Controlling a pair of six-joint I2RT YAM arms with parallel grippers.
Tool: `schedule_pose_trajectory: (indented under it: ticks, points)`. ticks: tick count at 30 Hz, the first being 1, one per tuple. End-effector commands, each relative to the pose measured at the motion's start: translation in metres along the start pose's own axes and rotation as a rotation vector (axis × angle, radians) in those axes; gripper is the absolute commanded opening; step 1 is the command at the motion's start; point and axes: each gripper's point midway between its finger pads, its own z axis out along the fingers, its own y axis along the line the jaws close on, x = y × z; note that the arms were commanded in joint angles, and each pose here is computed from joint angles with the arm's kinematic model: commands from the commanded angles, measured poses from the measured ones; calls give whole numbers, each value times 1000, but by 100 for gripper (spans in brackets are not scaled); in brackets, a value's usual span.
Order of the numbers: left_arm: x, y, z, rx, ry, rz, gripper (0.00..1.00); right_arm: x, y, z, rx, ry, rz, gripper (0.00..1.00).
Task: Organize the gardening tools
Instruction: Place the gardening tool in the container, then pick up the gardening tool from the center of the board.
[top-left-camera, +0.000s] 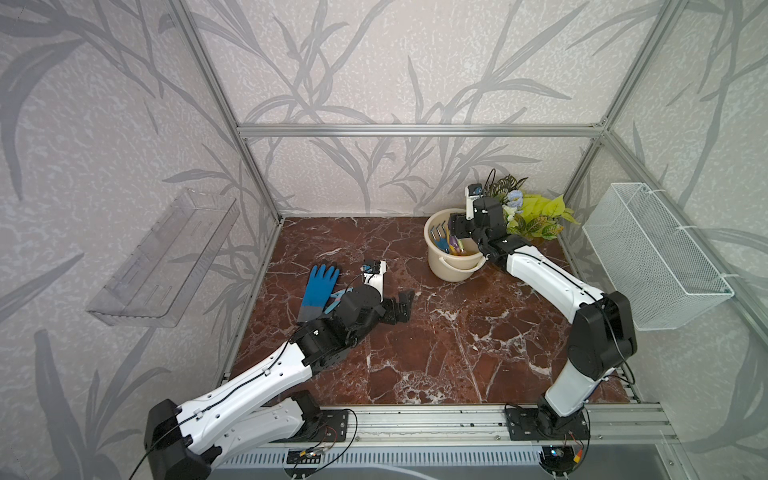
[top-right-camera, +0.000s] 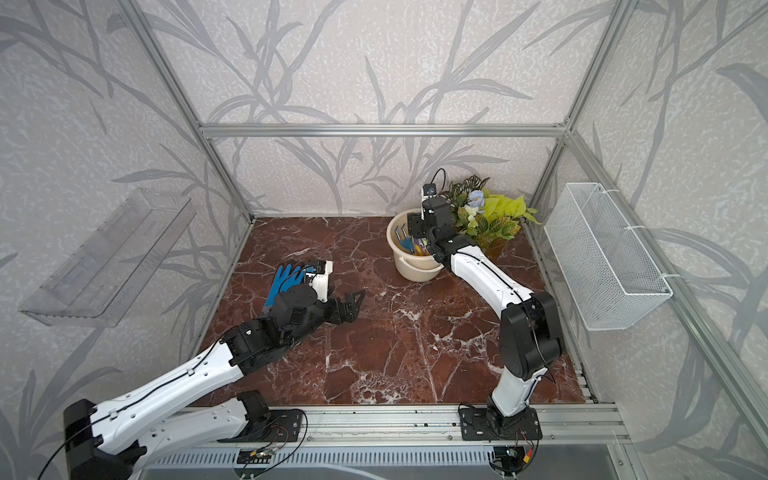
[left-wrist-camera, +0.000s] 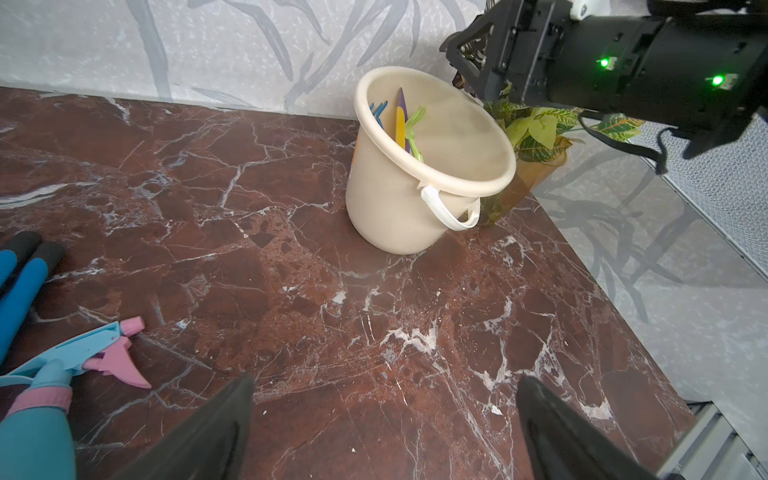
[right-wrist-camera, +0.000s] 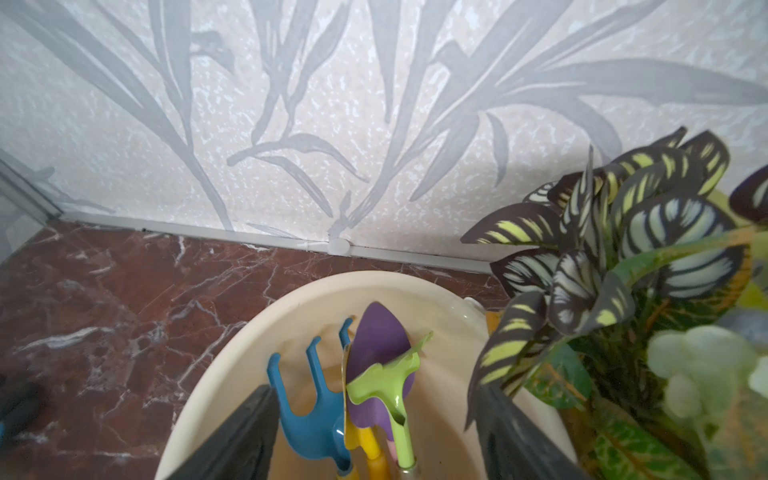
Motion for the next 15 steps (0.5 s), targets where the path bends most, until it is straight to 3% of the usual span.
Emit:
schedule_pose_trajectory:
  ticks: [1, 15]
  points:
    - [-18, 6, 0, -62, -37, -16, 100, -23, 5, -30, -36, -32, 48, 87]
    - [-49, 45, 19, -224, -59, -16, 100, 15, 14, -83, -110, 37, 73, 92]
